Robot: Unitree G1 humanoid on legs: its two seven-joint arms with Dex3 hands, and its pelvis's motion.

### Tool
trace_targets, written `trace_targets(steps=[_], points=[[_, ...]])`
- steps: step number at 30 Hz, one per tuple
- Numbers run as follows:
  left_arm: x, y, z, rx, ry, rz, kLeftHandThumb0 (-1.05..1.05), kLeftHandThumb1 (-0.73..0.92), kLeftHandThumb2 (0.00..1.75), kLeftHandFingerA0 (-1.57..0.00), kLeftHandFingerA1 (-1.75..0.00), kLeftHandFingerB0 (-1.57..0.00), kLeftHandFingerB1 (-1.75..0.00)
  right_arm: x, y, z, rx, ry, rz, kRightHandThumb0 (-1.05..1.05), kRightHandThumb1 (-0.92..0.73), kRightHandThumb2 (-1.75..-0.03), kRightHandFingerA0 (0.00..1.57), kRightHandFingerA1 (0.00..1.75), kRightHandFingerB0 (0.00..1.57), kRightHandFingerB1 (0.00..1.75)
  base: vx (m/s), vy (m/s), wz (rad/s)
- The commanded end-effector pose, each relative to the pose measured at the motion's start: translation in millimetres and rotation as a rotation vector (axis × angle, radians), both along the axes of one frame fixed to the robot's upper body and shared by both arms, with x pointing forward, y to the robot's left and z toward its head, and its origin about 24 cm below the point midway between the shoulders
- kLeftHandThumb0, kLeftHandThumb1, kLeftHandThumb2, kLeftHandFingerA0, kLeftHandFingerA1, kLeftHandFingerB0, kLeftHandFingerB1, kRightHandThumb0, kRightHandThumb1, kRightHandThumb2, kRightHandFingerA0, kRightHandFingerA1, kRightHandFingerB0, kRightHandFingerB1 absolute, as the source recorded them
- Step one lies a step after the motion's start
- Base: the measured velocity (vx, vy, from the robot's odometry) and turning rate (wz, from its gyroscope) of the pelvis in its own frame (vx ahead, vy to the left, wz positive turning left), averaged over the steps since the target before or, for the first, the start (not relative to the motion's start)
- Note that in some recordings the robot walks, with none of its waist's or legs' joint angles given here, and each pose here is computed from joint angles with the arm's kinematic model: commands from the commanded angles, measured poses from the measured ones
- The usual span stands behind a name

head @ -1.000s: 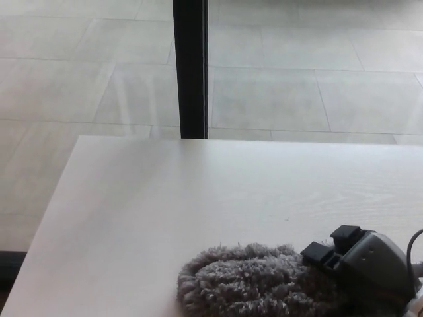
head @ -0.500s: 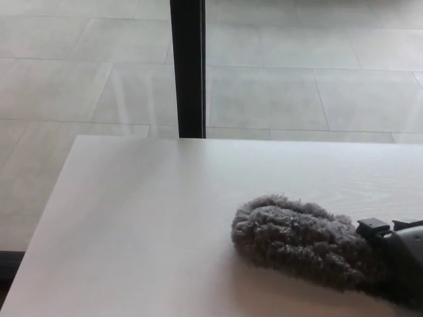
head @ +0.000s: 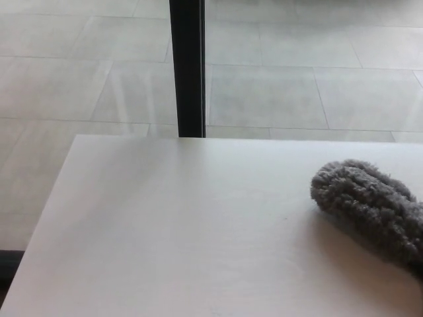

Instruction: The robot uses its right hand to pick up the duster kept in the middle of the desk and use it to wipe the desk by swiping its surface twice

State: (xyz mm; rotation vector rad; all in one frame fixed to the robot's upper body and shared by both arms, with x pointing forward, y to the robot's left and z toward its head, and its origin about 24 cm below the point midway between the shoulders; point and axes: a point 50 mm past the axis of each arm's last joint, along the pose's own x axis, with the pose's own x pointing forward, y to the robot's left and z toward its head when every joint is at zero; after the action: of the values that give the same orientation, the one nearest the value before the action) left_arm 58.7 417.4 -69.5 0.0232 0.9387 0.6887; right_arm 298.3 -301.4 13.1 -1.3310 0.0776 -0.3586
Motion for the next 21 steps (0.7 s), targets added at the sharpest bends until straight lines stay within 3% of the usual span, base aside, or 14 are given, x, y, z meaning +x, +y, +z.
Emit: trace_targets(steps=[1, 2, 3, 4, 6, 11, 12, 13, 14, 15, 16, 19, 20, 21], points=[[-4.7, 3.9, 3.7, -0.044, -0.051, 0.033, -0.50, 0.71, 0.61, -0.61, -0.63, -0.48, -0.45, -55.8, -87.0, -9.1, -0.009, 0.313, -0.536, -0.38, -0.70, -0.61, 0.79, 1.71, 0.68, 1.33, 0.00, 0.000, 0.00], [-5.8, 3.6, 2.7, -0.051, -0.055, 0.058, -0.49, 0.70, 0.61, -0.64, -0.64, -0.49, -0.46, -56.7, -94.2, -2.1, 0.008, 0.280, -0.550, -0.42, -0.56, -0.98, 0.79, 1.09, 0.76, 0.96, 0.00, 0.000, 0.00], [-6.3, 3.8, 2.8, -0.052, -0.056, 0.062, -0.49, 0.70, 0.61, -0.64, -0.64, -0.49, -0.46, -56.3, -94.5, -1.3, 0.011, 0.277, -0.551, -0.42, -0.56, -0.98, 0.79, 1.09, 0.76, 0.96, 0.00, 0.000, 0.00], [-6.9, 3.9, 2.9, -0.053, -0.059, 0.062, -0.50, 0.69, 0.61, -0.64, -0.66, -0.47, -0.46, -56.2, -96.0, 0.0, 0.030, 0.273, -0.561, -0.39, -0.79, -0.66, 0.70, 1.38, 0.69, 1.18, 0.00, 0.000, 0.00], [-6.8, 4.1, 3.3, -0.042, -0.045, 0.036, -0.53, 0.72, 0.61, -0.63, -0.63, -0.47, -0.45, -57.0, -105.0, 9.5, 0.046, 0.246, -0.651, -0.43, -0.85, -0.65, 0.79, 1.62, 0.67, 1.38, 0.00, 0.000, 0.00], [-7.2, 2.9, 2.3, -0.048, -0.050, 0.038, -0.52, 0.70, 0.61, -0.63, -0.63, -0.48, -0.45, -56.0, -106.1, 14.0, -0.124, 0.291, -0.582, -0.35, -0.68, -0.61, 0.78, 1.69, 0.62, 1.35, 0.00, 0.000, 0.00], [-7.3, 2.5, 2.1, -0.050, -0.052, 0.033, -0.53, 0.71, 0.61, -0.63, -0.65, -0.47, -0.45, -55.8, -106.7, 14.0, -0.104, 0.302, -0.593, -0.34, -0.72, -0.62, 0.73, 1.68, 0.67, 1.26, 0.00, 0.000, 0.00], [-7.6, 1.6, 1.4, -0.056, -0.052, 0.028, -0.53, 0.72, 0.61, -0.63, -0.63, -0.47, -0.44, -55.7, -108.3, 13.4, 0.036, 0.293, -0.661, -0.42, -0.83, -0.66, 0.67, 1.28, 0.58, 1.13, 0.00, 0.000, 0.00], [-7.8, 1.3, 1.1, -0.058, -0.053, 0.029, -0.53, 0.72, 0.61, -0.64, -0.67, -0.47, -0.45, -55.5, -107.4, 13.1, 0.090, 0.251, -0.699, -0.42, -0.67, -1.08, 0.85, 1.03, 0.76, 0.90, 0.00, 0.000, 0.00], [-7.8, 1.2, 1.0, -0.057, -0.054, 0.029, -0.53, 0.72, 0.61, -0.64, -0.67, -0.47, -0.45, -55.3, -105.6, 13.1, 0.105, 0.203, -0.727, -0.42, -0.67, -1.08, 0.85, 1.03, 0.76, 0.90, 0.00, 0.000, 0.00], [-8.4, 0.7, 0.8, -0.082, -0.065, 0.032, -0.51, 0.73, 0.62, -0.59, -0.68, -0.44, -0.45, -54.2, -104.2, 11.6, 0.128, 0.226, -0.738, -0.48, -0.87, -0.66, 0.76, 1.09, 0.68, 0.87, 0.00, 0.000, 0.00], [-9.7, 1.2, 0.3, -0.073, -0.066, 0.065, -0.50, 0.71, 0.61, -0.61, -0.65, -0.46, -0.46, -50.0, -100.3, 11.0, 0.145, 0.206, -0.675, -0.48, -0.85, -0.65, 0.75, 1.18, 0.68, 0.98, 0.00, 0.000, 0.00], [-10.1, 1.0, 0.3, -0.069, -0.058, 0.050, -0.51, 0.73, 0.62, -0.62, -0.62, -0.48, -0.45, -43.9, -96.7, 11.7, 0.213, 0.209, -0.679, -0.37, -0.64, -0.60, 0.69, 1.18, 0.73, 0.67, 0.00, 0.000, 0.00], [-10.3, 0.9, 0.3, -0.061, -0.056, 0.041, -0.48, 0.71, 0.61, -0.60, -0.64, -0.49, -0.47, -36.9, -91.4, 12.1, -0.012, 0.370, -0.536, -0.37, -0.58, -0.58, 0.70, 1.23, 0.77, 0.53, 0.00, 0.000, 0.00]])
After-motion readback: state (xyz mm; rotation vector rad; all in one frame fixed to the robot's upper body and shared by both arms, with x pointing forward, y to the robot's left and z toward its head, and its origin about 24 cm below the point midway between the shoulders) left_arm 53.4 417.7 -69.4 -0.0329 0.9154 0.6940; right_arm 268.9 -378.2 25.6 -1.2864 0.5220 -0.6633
